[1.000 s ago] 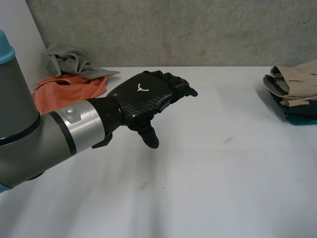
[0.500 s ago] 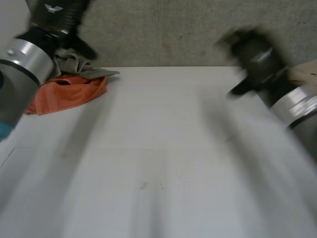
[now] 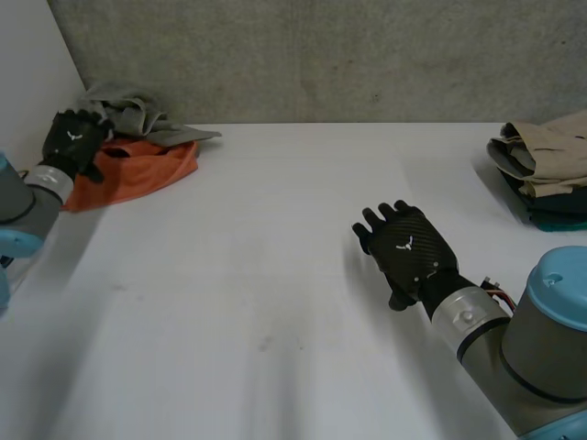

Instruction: Fold the laundry.

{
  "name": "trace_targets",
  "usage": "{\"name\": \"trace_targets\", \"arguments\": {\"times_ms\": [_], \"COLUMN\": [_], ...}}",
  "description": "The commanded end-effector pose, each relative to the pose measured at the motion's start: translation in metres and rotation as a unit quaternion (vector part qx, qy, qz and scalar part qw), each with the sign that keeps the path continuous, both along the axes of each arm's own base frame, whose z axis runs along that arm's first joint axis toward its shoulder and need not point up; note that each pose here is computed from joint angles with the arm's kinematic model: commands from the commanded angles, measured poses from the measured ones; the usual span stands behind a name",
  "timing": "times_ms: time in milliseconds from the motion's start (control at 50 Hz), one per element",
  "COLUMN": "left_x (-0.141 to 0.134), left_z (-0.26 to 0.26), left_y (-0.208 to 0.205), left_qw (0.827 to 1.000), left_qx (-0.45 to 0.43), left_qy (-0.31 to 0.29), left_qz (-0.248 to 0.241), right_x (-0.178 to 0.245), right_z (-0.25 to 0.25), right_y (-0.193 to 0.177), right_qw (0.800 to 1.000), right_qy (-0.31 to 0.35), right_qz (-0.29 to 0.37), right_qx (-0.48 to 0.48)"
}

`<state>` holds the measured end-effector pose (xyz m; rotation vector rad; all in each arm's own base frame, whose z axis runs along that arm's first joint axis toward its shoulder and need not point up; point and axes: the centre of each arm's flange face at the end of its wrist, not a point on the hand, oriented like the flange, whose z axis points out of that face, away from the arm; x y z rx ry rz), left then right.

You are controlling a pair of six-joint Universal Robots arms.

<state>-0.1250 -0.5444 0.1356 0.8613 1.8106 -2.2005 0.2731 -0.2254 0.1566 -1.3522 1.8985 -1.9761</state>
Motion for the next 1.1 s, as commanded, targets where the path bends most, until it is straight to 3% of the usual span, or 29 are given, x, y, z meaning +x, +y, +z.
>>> {"name": "trace_targets", "arguments": {"times_ms": [20,380,760,1100], "left_x": [0.010,0.014,0.034,0.030], "left_z": [-0.032,-0.045,-0.068,-0.068], "left_y": [-0.008,0.005,-0.006,-0.009], "left_qw": [0.999,0.998,0.993,0.991], "left_qx": [-0.010,0.018,-0.010,-0.045], "left_qy": [-0.039,-0.048,-0.114,-0.122], "left_qz": [0.014,-0.020,-0.002,0.000], "right_x": [-0.005,-0.006,-0.007,-0.009], "right_z": [-0.004,-0.005,-0.006,-0.007], "right_y": [-0.001,-0.001,-0.001,-0.003], "right_qw": [1.000,1.000,1.000,1.000], "right_qy": [0.003,0.005,0.010,0.011], "right_qz": [-0.006,-0.009,-0.009,-0.011], "right_qx": [0.007,0.008,0.007,0.007]}}
